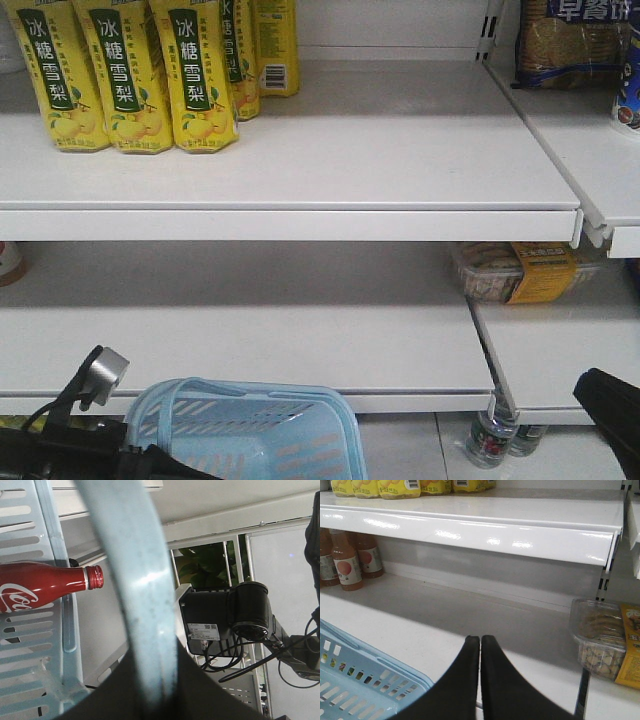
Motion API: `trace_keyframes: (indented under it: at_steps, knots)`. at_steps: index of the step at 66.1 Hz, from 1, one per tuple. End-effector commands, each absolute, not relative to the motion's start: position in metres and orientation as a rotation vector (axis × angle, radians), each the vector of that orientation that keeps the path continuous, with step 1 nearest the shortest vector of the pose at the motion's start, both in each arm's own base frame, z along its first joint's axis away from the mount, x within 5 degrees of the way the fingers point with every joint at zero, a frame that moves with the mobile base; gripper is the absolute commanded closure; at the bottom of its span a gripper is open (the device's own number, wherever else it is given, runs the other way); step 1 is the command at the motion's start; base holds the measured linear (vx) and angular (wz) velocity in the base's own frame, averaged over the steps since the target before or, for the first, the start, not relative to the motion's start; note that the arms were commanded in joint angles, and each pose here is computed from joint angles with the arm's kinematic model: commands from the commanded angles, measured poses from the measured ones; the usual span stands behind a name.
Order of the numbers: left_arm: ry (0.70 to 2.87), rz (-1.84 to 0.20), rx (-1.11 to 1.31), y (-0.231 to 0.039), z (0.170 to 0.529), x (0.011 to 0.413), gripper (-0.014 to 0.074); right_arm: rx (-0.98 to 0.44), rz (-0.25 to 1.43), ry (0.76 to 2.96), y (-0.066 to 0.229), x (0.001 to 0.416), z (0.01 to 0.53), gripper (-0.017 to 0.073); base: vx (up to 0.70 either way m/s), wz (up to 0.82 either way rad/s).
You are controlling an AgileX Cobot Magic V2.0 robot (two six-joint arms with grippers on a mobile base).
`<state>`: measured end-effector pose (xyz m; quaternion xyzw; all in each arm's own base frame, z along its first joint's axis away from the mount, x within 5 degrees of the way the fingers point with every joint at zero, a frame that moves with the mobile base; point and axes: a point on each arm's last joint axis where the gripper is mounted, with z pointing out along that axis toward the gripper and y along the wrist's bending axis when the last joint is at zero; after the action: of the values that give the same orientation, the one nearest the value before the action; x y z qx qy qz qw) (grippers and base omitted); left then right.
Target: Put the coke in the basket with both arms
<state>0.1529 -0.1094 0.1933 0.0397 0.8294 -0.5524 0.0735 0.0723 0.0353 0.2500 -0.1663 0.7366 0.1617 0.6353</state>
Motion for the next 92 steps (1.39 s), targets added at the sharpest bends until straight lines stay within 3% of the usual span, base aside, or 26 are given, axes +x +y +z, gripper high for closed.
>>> trace_keyframes:
  at_steps: [1,16,40,92]
  knots:
    - [2.318,-1.823,0.152,-0.115,0.218,0.153,0.06,-0.402,0.393,1.621,0.038,0.072,0.262,0.0569,0.0,0.0]
    - [2.138,-1.738,0.315,-0.11,0.253,0.13,0.06,-0.402,0.393,1.621,0.038,0.072,0.262,0.0569,0.0,0.0]
    - [1.884,-1.289,0.362,-0.088,0.291,0.089,0.06,-0.402,0.393,1.621,0.038,0.072,0.262,0.0569,0.0,0.0]
    - [1.81,-0.638,0.122,-0.039,0.256,0.052,0.06,-0.402,0.393,1.621,0.038,0.072,0.262,0.0569,0.0,0.0]
